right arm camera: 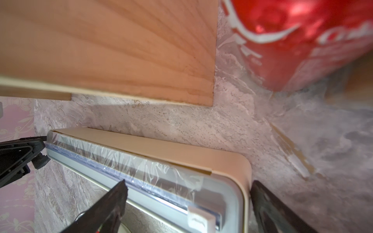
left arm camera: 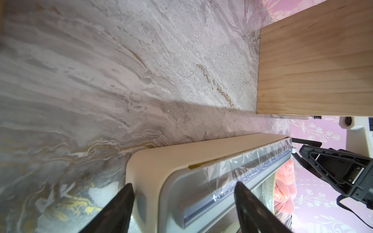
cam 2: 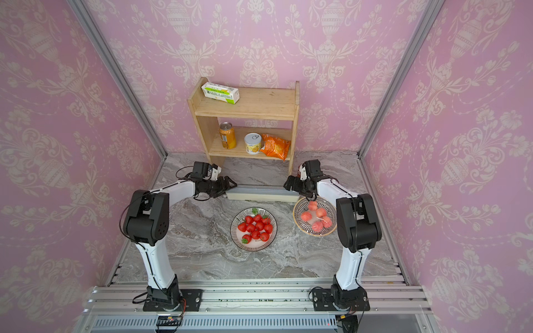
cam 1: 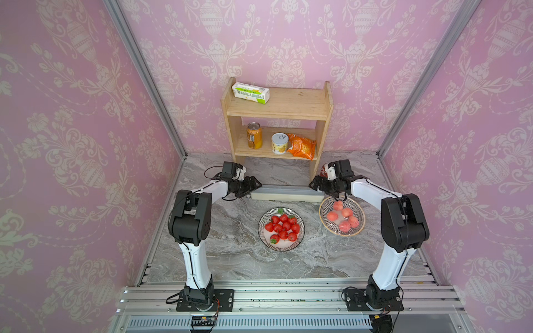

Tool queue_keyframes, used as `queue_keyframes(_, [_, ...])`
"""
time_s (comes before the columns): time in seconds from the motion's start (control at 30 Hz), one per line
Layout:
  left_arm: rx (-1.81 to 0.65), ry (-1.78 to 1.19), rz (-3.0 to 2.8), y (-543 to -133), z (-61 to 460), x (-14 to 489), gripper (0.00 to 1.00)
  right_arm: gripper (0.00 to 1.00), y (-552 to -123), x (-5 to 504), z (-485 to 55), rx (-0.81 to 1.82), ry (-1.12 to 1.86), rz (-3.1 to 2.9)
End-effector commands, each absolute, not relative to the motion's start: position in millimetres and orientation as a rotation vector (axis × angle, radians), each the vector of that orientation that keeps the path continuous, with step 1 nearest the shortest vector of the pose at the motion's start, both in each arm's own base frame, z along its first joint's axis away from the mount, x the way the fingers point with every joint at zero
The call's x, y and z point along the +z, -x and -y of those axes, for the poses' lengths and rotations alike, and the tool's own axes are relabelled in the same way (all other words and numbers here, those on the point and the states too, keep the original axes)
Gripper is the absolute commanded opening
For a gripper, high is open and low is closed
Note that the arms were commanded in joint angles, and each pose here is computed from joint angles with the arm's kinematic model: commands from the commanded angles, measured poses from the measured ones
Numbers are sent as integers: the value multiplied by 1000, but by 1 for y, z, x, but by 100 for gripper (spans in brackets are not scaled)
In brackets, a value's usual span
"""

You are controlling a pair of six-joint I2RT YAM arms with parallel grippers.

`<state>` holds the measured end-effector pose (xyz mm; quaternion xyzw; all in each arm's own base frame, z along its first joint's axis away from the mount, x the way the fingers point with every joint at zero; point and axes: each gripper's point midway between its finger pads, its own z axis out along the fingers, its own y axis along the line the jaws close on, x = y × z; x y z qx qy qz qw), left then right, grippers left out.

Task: Wrap the plate with plastic wrap
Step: Move the plastic wrap cutting box to the center of the board.

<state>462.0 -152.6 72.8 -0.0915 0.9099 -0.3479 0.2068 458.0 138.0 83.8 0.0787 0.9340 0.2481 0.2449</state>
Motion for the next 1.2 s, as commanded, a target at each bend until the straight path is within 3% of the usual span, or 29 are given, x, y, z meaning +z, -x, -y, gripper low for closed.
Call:
queue_keyframes(0.0, [-1018,226,-2527,-442,161,91,79,96,-443,98,-182,847,-145,-2522])
queue_keyframes(0.27, [-921,302,-2589,-408,142,78,80,96,-427,102,-210,875,-89,-2516])
queue_keyframes(0.37, [-841,335,-2601,-403,128,79,85,96,-425,101,-209,844,-90,-2520])
queue_keyframes(0.6, [-626,347,-2573,-402,89,118,91,98,-430,121,-184,615,-34,-2517])
queue_keyframes(0.93, [-739,386,-2611,-410,115,140,81,98,-415,147,-171,539,-15,-2484])
queue_keyframes(1.17, [-597,381,-2727,-420,122,121,79,98,-398,160,-159,494,-26,-2471])
